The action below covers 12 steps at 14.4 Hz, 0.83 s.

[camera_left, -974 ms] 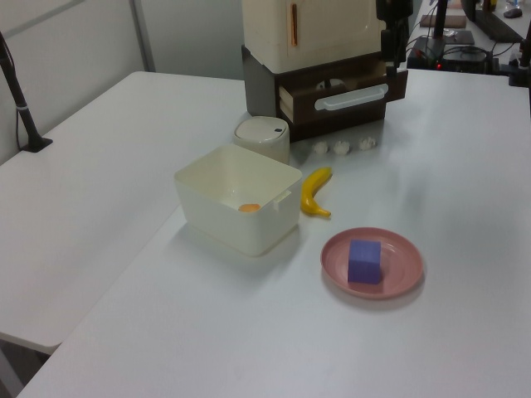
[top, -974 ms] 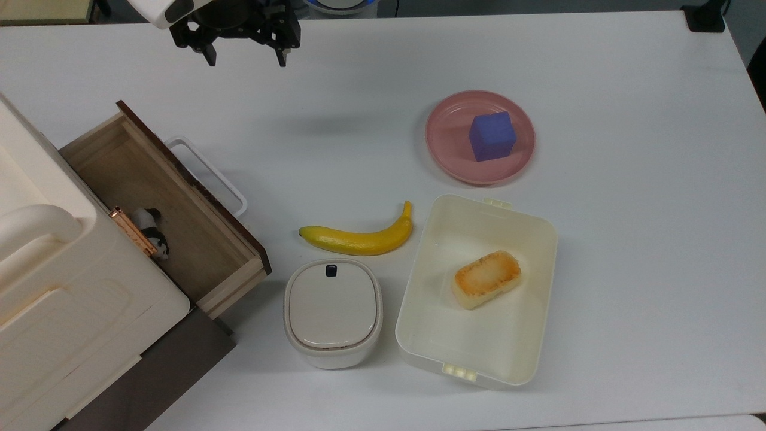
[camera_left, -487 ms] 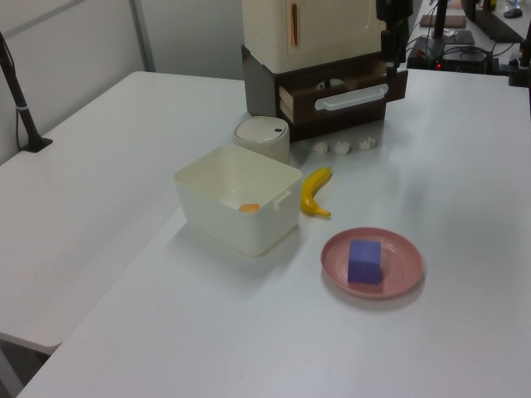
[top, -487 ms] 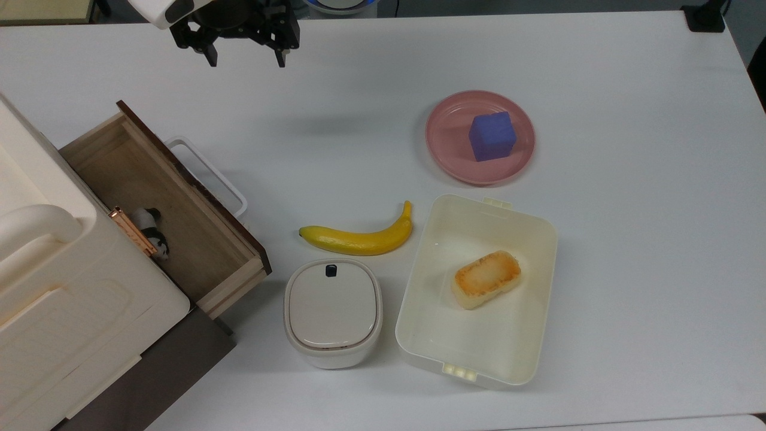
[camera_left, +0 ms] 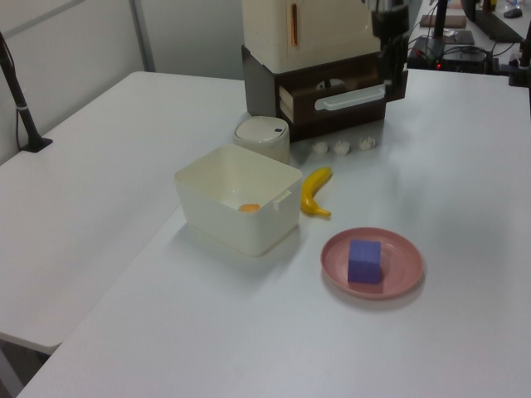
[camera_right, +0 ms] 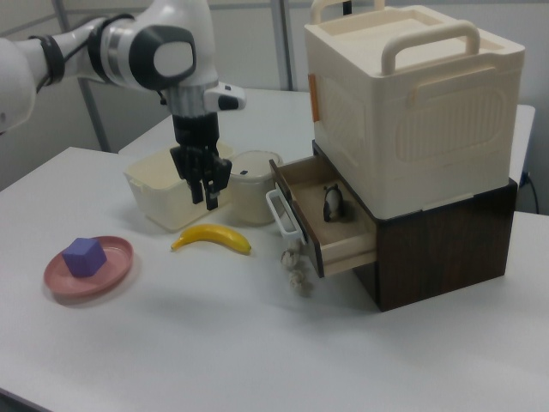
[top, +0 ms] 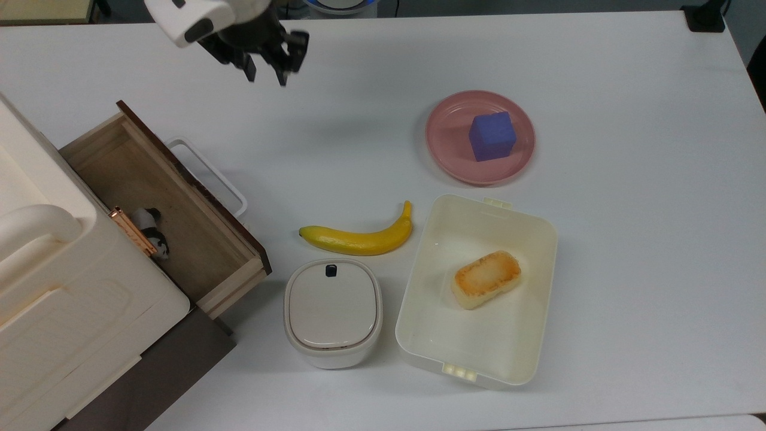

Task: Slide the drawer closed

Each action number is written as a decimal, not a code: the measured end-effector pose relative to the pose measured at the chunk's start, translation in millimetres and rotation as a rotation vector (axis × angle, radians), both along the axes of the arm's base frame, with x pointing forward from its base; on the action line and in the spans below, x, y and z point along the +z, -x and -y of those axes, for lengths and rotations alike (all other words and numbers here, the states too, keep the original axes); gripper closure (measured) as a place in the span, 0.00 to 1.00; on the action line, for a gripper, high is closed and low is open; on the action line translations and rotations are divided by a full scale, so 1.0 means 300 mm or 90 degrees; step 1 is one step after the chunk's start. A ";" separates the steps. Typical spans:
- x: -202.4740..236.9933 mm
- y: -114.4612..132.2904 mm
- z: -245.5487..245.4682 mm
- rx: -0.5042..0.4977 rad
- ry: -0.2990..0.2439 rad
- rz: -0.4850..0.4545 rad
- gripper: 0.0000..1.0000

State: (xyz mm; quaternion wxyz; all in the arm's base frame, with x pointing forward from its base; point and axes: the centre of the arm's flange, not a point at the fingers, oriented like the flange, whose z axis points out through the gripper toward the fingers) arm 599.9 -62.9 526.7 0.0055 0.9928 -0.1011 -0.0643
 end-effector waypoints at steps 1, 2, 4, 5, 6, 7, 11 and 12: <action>-0.032 -0.009 -0.001 -0.054 0.008 0.011 0.65; -0.082 -0.017 0.005 -0.127 0.017 0.022 0.81; -0.148 -0.028 0.018 -0.212 0.026 0.043 0.84; -0.189 -0.034 0.029 -0.262 0.030 0.060 0.87; -0.203 -0.039 0.038 -0.290 0.031 0.071 0.87; -0.209 -0.045 0.053 -0.314 0.032 0.084 0.87; -0.235 -0.088 0.138 -0.366 0.052 0.149 0.91; -0.255 -0.102 0.149 -0.367 0.062 0.156 0.91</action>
